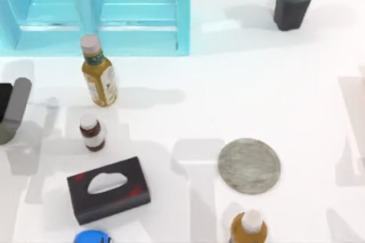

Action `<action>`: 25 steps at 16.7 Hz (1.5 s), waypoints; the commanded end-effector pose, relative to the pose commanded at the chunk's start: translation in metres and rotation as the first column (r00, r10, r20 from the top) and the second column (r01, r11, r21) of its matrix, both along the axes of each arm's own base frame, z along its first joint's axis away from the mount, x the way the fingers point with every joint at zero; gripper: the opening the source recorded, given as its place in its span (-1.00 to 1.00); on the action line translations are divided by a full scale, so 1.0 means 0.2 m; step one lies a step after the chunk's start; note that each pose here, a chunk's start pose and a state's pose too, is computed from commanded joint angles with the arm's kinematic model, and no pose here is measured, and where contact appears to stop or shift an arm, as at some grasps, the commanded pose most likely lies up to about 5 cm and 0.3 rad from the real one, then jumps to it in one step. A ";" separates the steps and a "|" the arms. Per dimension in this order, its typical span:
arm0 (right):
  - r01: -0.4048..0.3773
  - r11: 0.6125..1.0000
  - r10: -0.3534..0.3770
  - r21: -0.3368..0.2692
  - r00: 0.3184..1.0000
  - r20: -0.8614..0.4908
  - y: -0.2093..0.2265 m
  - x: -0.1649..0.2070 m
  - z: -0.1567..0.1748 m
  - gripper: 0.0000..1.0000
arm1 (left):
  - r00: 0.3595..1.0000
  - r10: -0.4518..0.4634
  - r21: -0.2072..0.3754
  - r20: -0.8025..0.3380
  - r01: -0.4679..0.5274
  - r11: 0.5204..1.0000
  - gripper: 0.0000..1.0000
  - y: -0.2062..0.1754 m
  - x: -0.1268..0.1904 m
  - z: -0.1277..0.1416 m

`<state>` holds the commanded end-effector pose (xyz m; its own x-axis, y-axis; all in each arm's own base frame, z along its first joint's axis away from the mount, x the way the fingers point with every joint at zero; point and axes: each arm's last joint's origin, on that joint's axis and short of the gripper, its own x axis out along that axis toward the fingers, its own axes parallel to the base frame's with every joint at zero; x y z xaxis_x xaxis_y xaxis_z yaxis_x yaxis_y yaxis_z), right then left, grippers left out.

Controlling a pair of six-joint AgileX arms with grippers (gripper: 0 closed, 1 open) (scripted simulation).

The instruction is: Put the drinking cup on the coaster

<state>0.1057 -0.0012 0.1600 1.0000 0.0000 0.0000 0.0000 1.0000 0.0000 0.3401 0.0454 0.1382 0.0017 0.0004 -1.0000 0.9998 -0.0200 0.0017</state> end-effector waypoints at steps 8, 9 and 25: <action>0.000 1.000 0.000 0.000 1.000 0.000 0.00 0.00 0.00 1.00 | 1.000 0.000 0.000 0.000 0.000 1.000 -1.00 0.00 0.00 0.00; 0.000 1.000 0.000 0.000 1.000 0.000 0.00 0.00 0.00 1.00 | 1.000 -0.002 0.000 0.001 0.002 1.000 -1.00 0.00 0.00 0.00; 0.000 1.000 0.000 0.000 1.000 0.000 0.00 0.00 0.00 1.00 | 0.889 0.377 -0.253 0.261 -0.314 0.915 -1.00 -0.78 0.33 0.86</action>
<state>0.1057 -0.0012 0.1600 1.0000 0.0000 0.0000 0.0000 1.0000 0.0000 0.4062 -0.1100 0.3092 0.3356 -0.1416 -0.9313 0.8941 0.3593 0.2676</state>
